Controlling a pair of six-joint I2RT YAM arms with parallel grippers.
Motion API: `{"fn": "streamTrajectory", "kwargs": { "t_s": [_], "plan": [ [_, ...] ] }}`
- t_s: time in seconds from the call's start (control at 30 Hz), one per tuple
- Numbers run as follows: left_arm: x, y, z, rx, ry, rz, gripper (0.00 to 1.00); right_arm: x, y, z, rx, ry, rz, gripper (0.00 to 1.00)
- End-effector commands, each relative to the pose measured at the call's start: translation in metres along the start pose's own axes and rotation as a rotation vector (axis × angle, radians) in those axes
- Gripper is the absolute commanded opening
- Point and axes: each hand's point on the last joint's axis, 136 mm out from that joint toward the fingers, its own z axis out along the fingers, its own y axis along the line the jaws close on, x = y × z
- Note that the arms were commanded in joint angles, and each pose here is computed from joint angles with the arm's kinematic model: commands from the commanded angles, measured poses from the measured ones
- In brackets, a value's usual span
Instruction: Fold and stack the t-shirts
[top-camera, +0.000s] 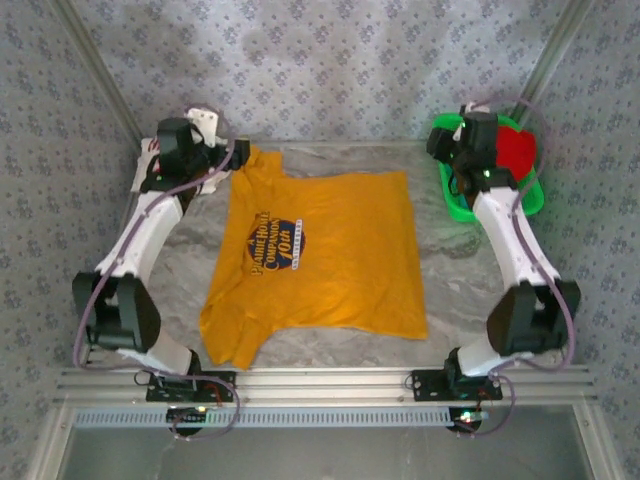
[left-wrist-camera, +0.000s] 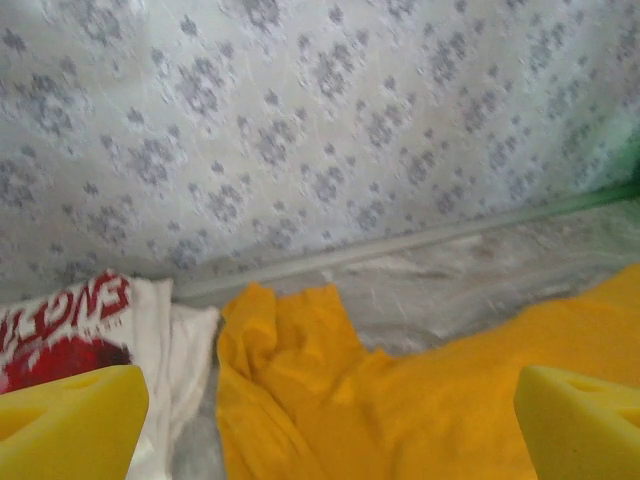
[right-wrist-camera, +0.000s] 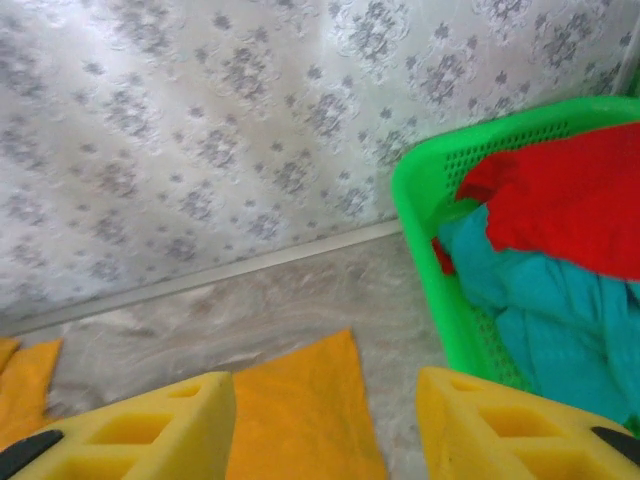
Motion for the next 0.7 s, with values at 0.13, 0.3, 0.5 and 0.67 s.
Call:
{"fn": "streamTrajectory", "kwargs": {
  "t_s": [0.13, 0.3, 0.5, 0.67],
  "plan": [
    [0.162, -0.010, 0.031, -0.079, 0.471, -0.045, 0.93, 0.164, 0.028, 0.042, -0.086, 0.373, 0.006, 0.22],
    [0.187, 0.006, 0.081, -0.155, 0.562, -0.056, 0.90, 0.197, 0.025, 0.081, -0.084, 0.456, 0.104, 0.14],
    [0.217, 0.019, 0.112, -0.265, 0.710, -0.009, 0.79, 0.214, 0.000, 0.093, -0.014, 0.473, 0.193, 0.13],
    [0.219, 0.014, 0.114, -0.252, 0.756, -0.022, 0.57, 0.238, -0.027, 0.093, 0.044, 0.524, 0.292, 0.12]
  ]
}}
